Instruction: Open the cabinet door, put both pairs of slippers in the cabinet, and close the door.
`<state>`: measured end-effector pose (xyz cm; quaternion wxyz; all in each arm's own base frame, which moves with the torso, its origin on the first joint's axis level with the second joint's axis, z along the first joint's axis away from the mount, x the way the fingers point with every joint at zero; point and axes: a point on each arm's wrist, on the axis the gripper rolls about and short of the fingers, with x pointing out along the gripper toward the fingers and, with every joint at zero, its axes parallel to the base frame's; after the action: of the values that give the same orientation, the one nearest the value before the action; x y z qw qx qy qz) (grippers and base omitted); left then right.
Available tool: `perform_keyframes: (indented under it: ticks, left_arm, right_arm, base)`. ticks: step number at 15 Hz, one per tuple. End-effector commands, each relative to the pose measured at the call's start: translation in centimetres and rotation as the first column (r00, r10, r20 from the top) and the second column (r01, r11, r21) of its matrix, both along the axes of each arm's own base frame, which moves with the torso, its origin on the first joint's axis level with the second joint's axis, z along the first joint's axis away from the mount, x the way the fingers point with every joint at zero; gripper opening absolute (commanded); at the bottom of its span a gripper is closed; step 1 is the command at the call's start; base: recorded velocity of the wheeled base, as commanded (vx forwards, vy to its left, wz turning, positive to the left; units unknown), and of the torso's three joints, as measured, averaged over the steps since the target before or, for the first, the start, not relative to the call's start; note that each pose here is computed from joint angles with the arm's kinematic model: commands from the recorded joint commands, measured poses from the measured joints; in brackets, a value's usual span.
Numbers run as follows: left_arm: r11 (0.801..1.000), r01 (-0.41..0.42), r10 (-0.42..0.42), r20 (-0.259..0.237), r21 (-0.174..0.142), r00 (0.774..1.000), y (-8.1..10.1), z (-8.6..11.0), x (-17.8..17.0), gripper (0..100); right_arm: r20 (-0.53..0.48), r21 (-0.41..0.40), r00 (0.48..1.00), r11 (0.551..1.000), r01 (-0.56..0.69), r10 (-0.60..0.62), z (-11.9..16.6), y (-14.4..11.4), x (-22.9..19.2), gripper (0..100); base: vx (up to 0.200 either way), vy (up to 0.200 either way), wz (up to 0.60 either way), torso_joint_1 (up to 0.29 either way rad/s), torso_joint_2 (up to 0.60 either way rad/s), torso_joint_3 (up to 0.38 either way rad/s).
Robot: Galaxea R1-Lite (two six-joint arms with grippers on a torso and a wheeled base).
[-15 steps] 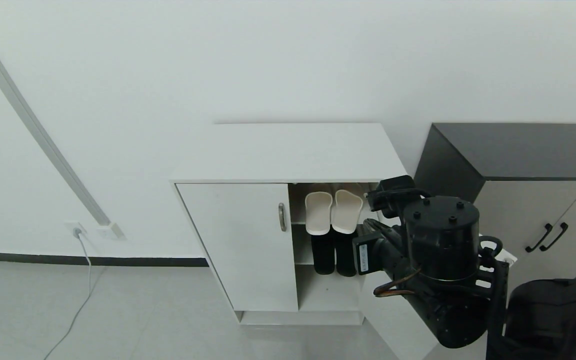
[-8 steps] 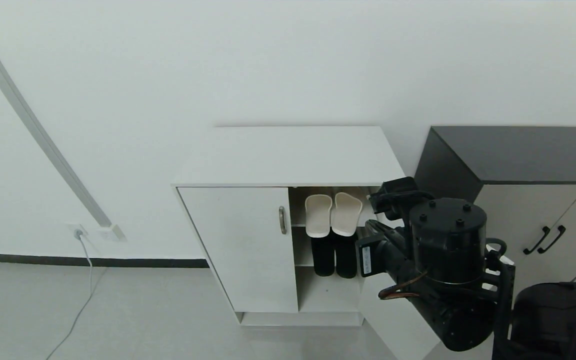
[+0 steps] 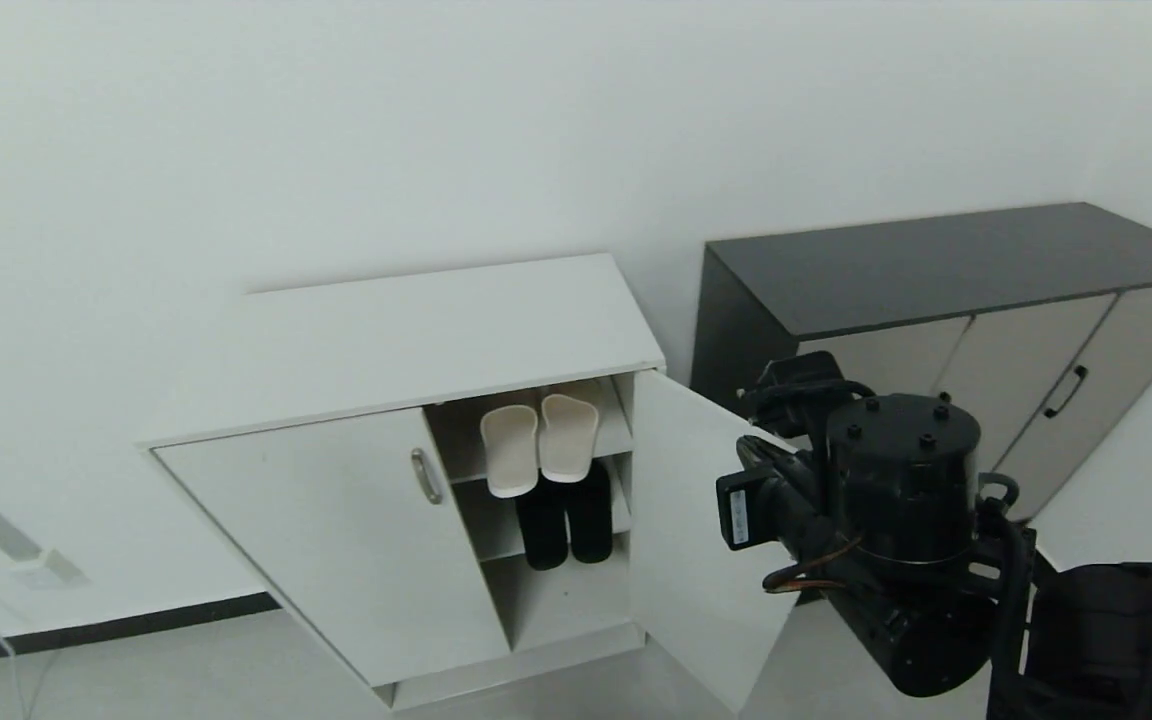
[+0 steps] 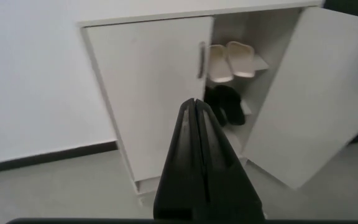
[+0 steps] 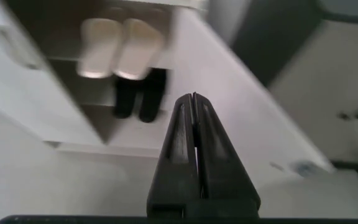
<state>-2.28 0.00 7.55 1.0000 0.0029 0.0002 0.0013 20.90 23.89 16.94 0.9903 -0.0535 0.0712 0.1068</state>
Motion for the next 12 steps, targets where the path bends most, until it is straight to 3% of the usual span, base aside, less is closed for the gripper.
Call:
perform_keyframes:
  ticks: [1,3,9,12]
  left_arm:
    - [1.0,-0.001,0.001,-0.001,0.0,1.0,0.0,0.0,0.0,0]
    - [1.0,-0.001,0.001,0.0,0.0,1.0,0.0,0.0,0.0,0]
    - [1.0,0.001,-0.001,0.0,0.002,1.0,0.0,0.0,0.0,0]
    - [1.0,0.001,-0.001,0.0,0.002,1.0,0.0,0.0,0.0,0]
  right_arm:
    - [0.01,0.001,1.0,1.0,0.023,-0.023,0.2,-0.5,0.6,0]
    - [0.032,0.01,0.999,0.999,0.031,-0.032,0.4,-0.7,0.9,0]
    - [0.077,0.039,0.996,0.998,0.04,-0.043,2.1,-1.7,2.5,0]
    - [0.069,0.051,0.996,0.997,0.052,-0.056,3.5,-2.5,6.0,0]
  base:
    - [0.0,0.0,0.0,0.0,0.0,0.0]
    - [0.0,0.0,0.0,0.0,0.0,0.0]
    - [-0.2,0.0,0.0,-0.001,0.0,0.002]
    - [0.0,0.0,0.0,0.0,0.0,0.0]
